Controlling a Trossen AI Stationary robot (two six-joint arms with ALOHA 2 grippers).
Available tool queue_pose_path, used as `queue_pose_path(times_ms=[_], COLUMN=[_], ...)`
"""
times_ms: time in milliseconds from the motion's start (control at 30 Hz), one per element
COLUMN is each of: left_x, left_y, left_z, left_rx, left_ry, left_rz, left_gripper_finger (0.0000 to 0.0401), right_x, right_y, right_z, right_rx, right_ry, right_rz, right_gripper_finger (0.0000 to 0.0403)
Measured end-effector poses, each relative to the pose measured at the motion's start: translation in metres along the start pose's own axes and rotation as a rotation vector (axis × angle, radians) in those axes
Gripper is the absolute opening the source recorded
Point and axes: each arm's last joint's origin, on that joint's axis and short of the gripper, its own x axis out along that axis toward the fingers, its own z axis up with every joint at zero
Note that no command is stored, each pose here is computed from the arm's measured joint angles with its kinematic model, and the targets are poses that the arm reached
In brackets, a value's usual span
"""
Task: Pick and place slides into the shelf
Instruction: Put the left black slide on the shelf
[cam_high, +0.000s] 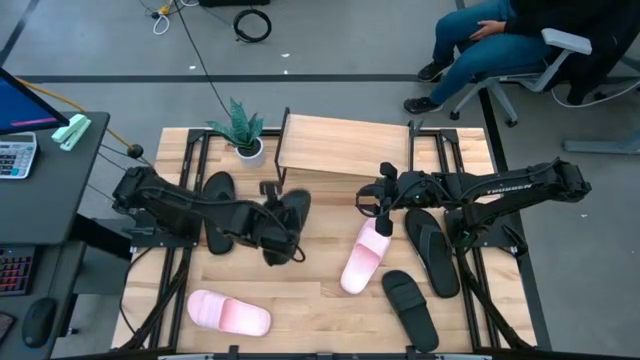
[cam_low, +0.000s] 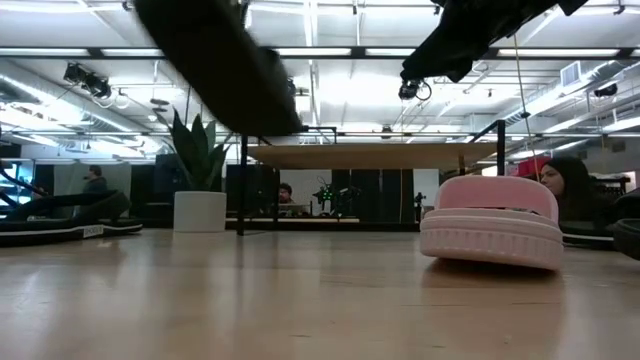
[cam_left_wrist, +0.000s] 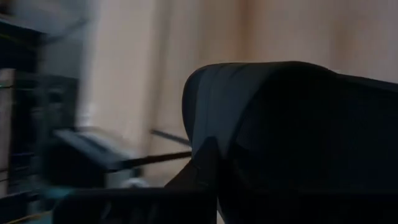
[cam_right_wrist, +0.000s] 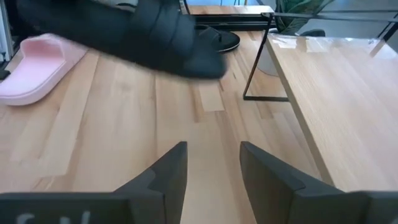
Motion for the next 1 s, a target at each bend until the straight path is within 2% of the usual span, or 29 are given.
queue_pose_path(times_ms=[133,233,333,433,633,800,900,1000], left_x=[-0.016,-0.011,0.009,0.035,0.088,0.124,0.140,0.150], left_y=[0.034,0.063,0.091,0.114,0.156,0.171,0.174,0.174], left_z=[0.013,0.021,0.022,0.022,0.011,-0.015,-0.023,-0.027], left_rx=[-0.011,-0.010,-0.049,-0.095,-0.171,-0.204,-0.229,-0.223], left_ry=[-0.035,-0.024,0.012,0.015,0.022,0.109,0.058,0.028], left_rz=[0.137,0.181,0.198,0.125,0.224,0.244,0.180,0.195], left_gripper_finger=[0.0012,0.0012,0.0012,0.0012,0.0012,0.0012,0.0012,0.0012], right_x=[0.000,0.000,0.000,0.000,0.000,0.000,0.000,0.000], right_y=[0.000,0.000,0.000,0.000,0.000,0.000,0.000,0.000], right_z=[-0.001,-0.001,-0.001,-0.001,-0.002,-0.003,-0.003,-0.003], right_rx=[0.067,0.085,0.085,0.085,0.082,0.077,0.073,0.076], right_ry=[0.007,0.013,0.014,0.014,0.022,0.029,0.029,0.029], right_rz=[0.000,-0.001,-0.001,-0.001,-0.002,-0.003,-0.002,-0.003], right_gripper_finger=[0.0153,0.0153,0.0153,0.0153,0.0153,0.0153,0.0153,0.0153])
